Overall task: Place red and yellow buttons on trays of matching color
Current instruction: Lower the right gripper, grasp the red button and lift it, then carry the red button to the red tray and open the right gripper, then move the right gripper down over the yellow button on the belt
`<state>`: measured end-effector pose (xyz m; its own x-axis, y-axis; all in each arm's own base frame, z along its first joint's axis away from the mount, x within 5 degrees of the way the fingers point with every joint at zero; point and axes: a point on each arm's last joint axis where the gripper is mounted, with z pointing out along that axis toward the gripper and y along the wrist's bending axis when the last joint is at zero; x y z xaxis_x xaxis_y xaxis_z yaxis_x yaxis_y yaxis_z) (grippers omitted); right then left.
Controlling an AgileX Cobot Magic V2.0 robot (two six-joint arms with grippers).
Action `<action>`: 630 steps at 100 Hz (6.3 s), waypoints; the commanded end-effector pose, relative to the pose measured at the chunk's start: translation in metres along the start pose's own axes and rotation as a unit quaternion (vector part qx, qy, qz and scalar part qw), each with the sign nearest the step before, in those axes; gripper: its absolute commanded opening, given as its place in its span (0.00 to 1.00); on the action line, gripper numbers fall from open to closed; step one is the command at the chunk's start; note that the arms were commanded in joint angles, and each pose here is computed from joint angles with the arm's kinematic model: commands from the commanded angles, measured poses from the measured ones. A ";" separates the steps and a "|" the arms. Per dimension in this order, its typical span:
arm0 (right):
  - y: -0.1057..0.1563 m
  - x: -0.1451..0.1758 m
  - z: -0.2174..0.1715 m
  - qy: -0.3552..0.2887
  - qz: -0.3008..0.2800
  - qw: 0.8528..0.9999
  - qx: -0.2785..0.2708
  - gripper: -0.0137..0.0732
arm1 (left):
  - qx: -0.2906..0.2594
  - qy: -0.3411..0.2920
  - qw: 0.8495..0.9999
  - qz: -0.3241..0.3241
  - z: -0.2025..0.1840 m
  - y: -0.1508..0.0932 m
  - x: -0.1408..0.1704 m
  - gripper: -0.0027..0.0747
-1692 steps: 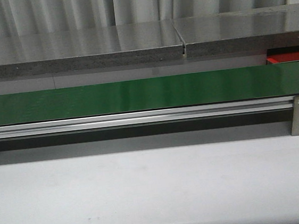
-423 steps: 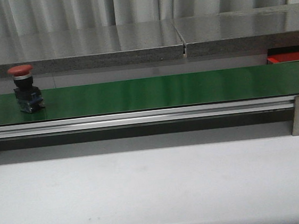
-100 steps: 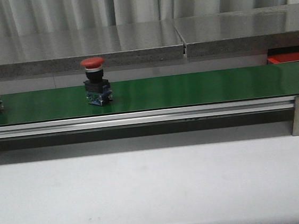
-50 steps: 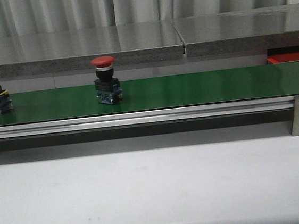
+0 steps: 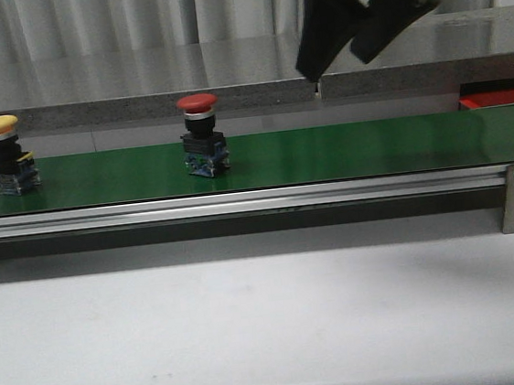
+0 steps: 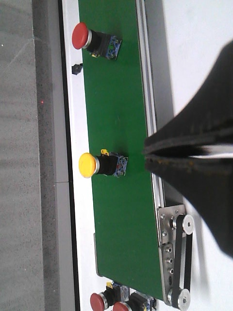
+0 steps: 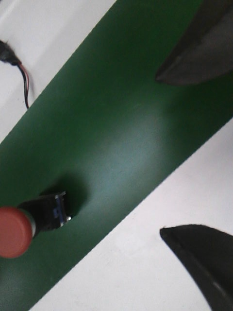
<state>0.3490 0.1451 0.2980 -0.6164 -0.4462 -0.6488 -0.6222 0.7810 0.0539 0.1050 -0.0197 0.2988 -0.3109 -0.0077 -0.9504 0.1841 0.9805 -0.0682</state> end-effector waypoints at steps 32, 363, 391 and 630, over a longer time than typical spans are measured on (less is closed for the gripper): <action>0.007 -0.036 0.025 -0.057 -0.025 0.998 0.008 0.83 | -0.002 -0.052 0.999 -0.007 -0.003 0.000 -0.016 0.01; -0.315 0.139 -0.083 -0.106 0.286 0.883 0.358 0.27 | -0.002 -0.052 0.999 -0.007 -0.003 0.000 -0.016 0.01; -0.326 0.136 -0.075 -0.114 0.299 0.882 0.345 0.27 | -0.002 -0.052 0.999 -0.007 -0.003 0.000 -0.016 0.01; -0.055 0.000 -0.044 -0.056 -0.078 0.993 0.068 0.83 | -0.002 -0.052 0.999 -0.007 -0.003 0.000 -0.016 0.01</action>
<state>0.3614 0.0688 0.3130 -0.5456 -0.4981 -0.6740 -0.6058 0.7901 -0.0935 0.1049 -0.0200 0.2988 -0.3109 -0.0085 -0.9504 0.1861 0.9801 -0.0696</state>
